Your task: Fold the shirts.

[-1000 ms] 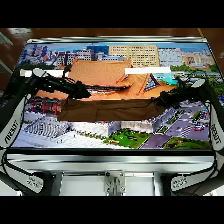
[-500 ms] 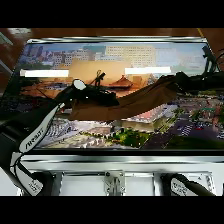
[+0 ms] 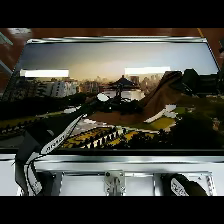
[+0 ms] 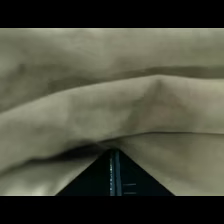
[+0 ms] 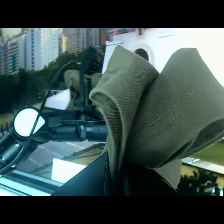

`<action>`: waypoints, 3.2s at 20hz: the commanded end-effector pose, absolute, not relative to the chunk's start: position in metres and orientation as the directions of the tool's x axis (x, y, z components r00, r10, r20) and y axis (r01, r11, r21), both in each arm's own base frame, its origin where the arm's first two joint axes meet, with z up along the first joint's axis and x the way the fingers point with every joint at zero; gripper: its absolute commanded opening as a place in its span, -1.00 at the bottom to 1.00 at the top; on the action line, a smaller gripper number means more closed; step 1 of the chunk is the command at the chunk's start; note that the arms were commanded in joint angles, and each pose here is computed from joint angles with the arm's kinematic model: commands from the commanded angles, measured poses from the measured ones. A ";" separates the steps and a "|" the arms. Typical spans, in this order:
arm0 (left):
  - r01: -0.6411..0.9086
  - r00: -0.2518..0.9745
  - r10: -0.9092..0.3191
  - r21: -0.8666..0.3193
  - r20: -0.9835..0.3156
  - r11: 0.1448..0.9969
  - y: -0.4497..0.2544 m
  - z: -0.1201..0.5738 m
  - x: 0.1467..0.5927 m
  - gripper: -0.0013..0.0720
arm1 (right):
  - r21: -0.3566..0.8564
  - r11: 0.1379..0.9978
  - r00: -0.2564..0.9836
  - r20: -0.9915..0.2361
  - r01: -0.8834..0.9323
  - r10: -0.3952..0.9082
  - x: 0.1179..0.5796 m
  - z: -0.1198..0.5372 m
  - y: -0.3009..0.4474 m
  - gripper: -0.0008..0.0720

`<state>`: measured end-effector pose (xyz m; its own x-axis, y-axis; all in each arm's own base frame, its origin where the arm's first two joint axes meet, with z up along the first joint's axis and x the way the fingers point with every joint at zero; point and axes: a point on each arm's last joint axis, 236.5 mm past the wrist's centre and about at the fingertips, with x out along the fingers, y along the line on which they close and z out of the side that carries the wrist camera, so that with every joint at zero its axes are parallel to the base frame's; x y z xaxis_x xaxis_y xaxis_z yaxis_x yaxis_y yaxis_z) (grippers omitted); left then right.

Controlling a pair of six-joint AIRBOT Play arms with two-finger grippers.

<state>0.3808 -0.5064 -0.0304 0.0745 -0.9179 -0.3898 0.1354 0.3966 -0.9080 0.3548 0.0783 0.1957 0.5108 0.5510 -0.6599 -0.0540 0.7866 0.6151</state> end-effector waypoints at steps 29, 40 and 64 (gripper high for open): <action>0.320 0.644 -0.533 -0.440 -0.549 0.839 -0.088 0.273 0.397 -0.86 | 0.291 0.957 0.029 -0.957 0.007 0.290 0.379 -0.032 0.105 0.67; 0.311 0.640 -0.529 -0.442 -0.556 0.841 -0.087 0.270 0.399 -0.86 | 0.619 0.778 -0.072 -0.776 0.106 0.627 0.378 -0.116 0.197 0.74; 0.277 0.489 -0.596 -0.535 -0.637 0.798 -0.130 0.197 0.390 -0.86 | 0.502 0.414 0.423 -0.864 0.759 0.273 0.284 -0.040 -0.302 -0.81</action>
